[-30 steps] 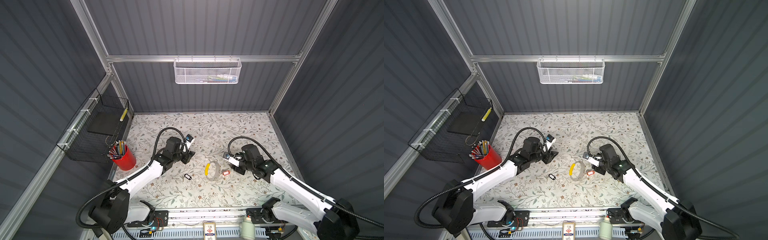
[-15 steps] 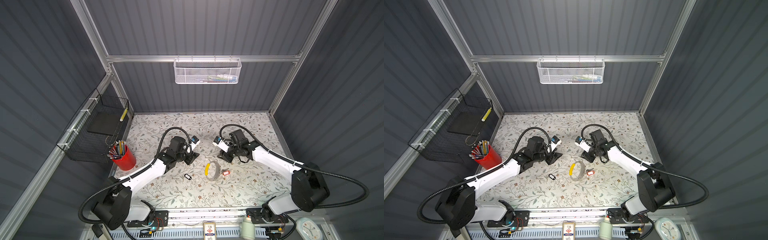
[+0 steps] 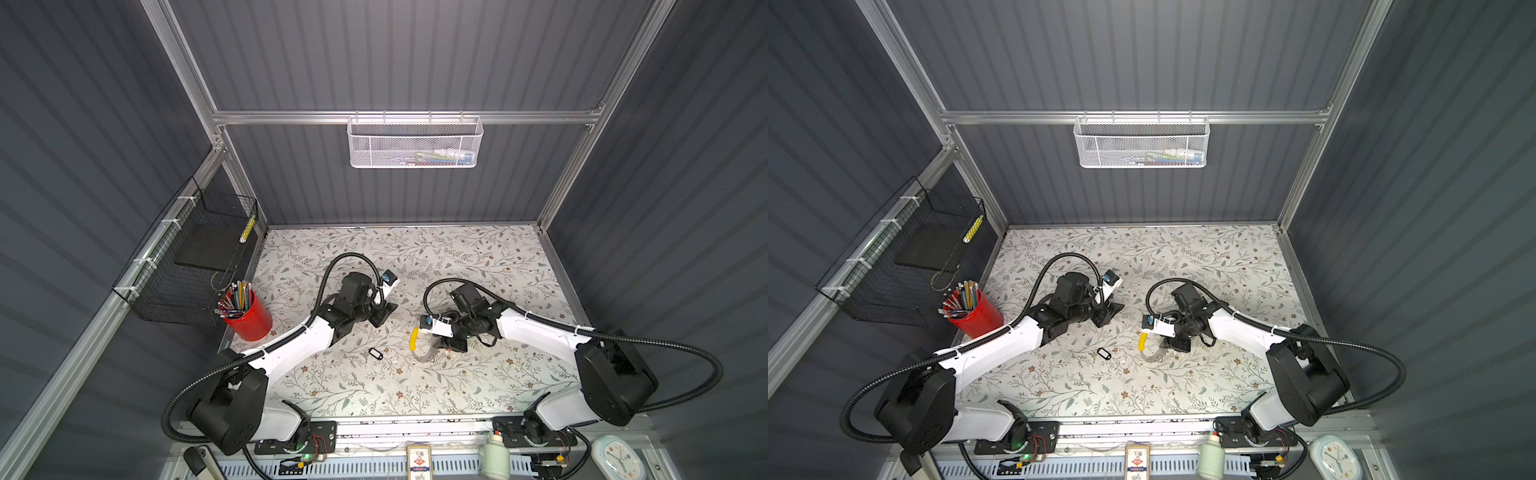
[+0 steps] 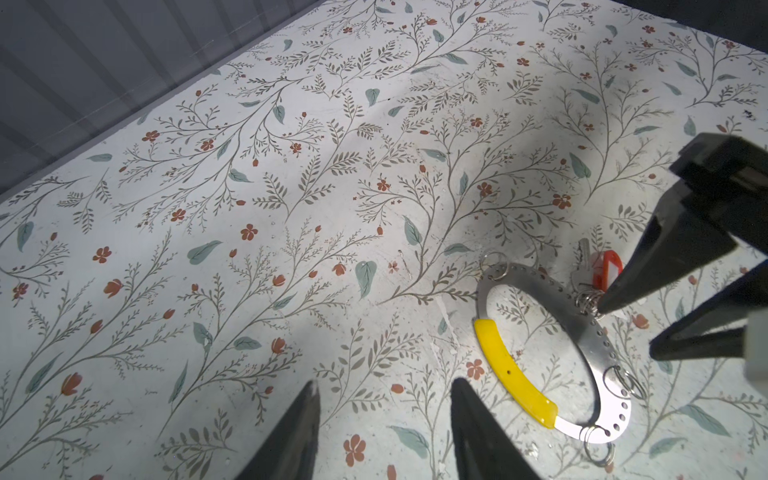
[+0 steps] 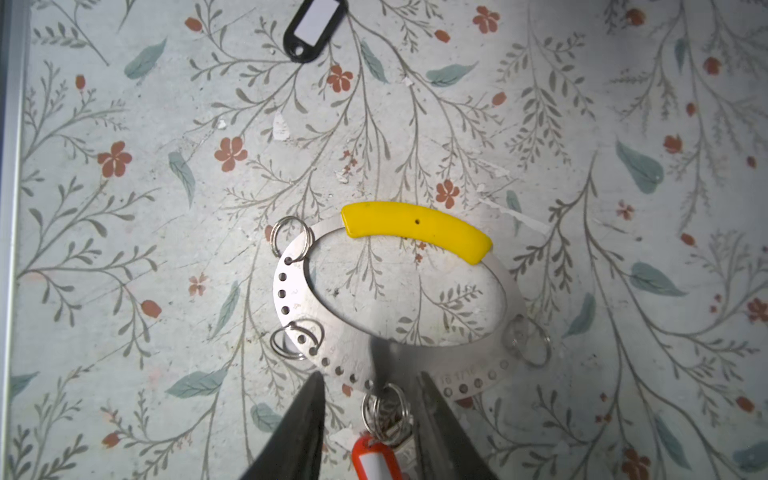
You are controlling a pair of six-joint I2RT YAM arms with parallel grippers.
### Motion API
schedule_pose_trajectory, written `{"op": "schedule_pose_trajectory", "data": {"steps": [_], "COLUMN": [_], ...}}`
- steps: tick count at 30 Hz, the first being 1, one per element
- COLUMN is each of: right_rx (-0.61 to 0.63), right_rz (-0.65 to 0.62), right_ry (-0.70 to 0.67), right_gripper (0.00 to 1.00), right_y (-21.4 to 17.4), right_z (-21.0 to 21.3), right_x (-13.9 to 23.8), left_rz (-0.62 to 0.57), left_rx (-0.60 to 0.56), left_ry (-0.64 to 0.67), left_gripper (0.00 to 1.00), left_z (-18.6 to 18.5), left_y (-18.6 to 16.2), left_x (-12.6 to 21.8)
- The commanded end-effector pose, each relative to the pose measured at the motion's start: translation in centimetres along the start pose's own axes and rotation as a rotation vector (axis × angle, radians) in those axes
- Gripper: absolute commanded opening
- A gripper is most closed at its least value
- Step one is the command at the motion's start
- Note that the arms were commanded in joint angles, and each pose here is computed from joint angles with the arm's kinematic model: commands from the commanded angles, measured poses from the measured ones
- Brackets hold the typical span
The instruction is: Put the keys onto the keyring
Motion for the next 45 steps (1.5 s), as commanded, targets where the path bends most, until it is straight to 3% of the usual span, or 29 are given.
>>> {"op": "schedule_pose_trajectory", "data": {"steps": [1, 16, 28, 45], "right_rx": [0.217, 0.365, 0.374, 0.386], "right_rz": [0.031, 0.058, 0.078, 0.060], "right_ry": [0.024, 0.101, 0.137, 0.042], "right_gripper": [0.37, 0.37, 0.36, 0.20], "right_y": [0.1, 0.5, 0.3, 0.3], "right_z": [0.0, 0.6, 1.4, 2.0], "right_x": [-0.7, -3.1, -4.0, -4.2], "left_rz": [0.008, 0.009, -0.003, -0.005], "left_rx": [-0.027, -0.049, -0.048, -0.045], "left_ry": [0.013, 0.023, 0.031, 0.034], "left_gripper": [0.52, 0.52, 0.53, 0.52], "left_z": [0.2, 0.3, 0.5, 0.4], "left_y": [-0.5, -1.0, -1.1, -1.3], "left_x": [-0.3, -0.2, 0.4, 0.6]}}
Point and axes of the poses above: each gripper's point midway between its finger pads, its own x axis back along the fingers, its own z axis along the line the jaws close on, y = z × x, the point moved 10 cm from there along x, back along the fingers, and after that the axes turned 10 degrees about x, right-handed, at the moved point
